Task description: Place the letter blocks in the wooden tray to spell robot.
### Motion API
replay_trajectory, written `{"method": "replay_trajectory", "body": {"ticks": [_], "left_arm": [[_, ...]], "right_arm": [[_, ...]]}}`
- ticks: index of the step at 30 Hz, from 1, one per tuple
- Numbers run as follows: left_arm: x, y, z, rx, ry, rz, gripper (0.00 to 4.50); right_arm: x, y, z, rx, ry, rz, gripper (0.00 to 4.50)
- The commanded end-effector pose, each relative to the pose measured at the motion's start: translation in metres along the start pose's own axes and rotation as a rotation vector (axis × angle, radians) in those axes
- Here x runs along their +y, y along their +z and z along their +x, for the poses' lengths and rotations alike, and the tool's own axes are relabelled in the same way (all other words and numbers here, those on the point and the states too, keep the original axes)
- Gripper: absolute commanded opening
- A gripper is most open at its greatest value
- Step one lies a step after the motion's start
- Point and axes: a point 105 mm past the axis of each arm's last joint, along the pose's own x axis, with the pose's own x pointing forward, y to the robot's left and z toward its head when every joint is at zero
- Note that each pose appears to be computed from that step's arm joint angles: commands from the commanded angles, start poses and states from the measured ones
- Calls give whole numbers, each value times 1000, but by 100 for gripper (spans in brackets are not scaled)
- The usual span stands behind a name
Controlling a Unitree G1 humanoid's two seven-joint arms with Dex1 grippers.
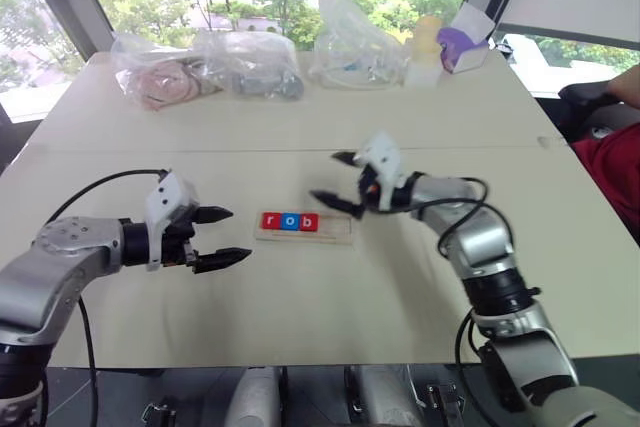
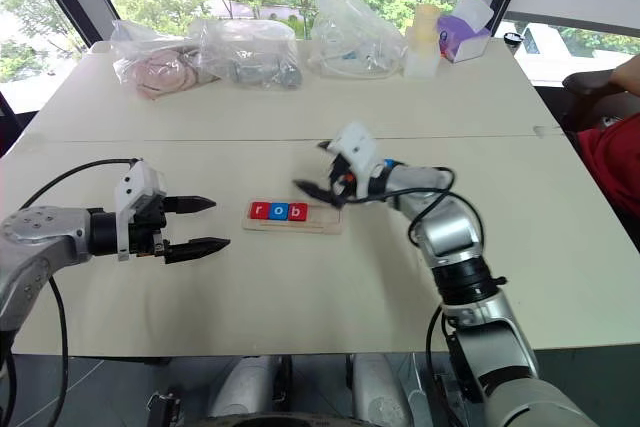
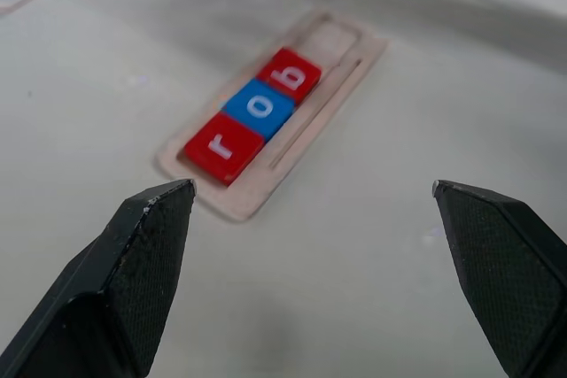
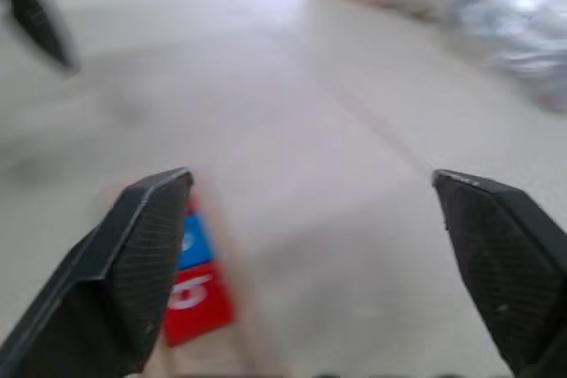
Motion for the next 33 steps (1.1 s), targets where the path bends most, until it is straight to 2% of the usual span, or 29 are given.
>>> {"method": "replay_trajectory", "body": {"ticks": [1,7,18,24,27,30,31,33], "left_arm": [[-13,28,6,-72,-58,63,450],[-15,44,23,-132,-101,78,450],[-6,38,29,-112,-100,81,450],[-6,32,27,-97,-81,75,450],[-7,28,26,-82,-78,73,450],[-9,25,25,-74,-79,70,450],[-9,25,25,-70,-78,70,450],[-9,23,26,-66,-78,72,450]], "right_arm": [[-19,-5,-26,33,-165,123,445],[-10,-36,-38,109,-267,204,445],[5,-77,-25,181,-271,224,445],[-5,-96,-20,224,-280,177,445],[-9,-96,-19,214,-283,165,313],[-11,-96,-18,208,-282,166,147],[-11,-96,-18,208,-282,167,113],[-12,-95,-18,202,-289,170,114]]}}
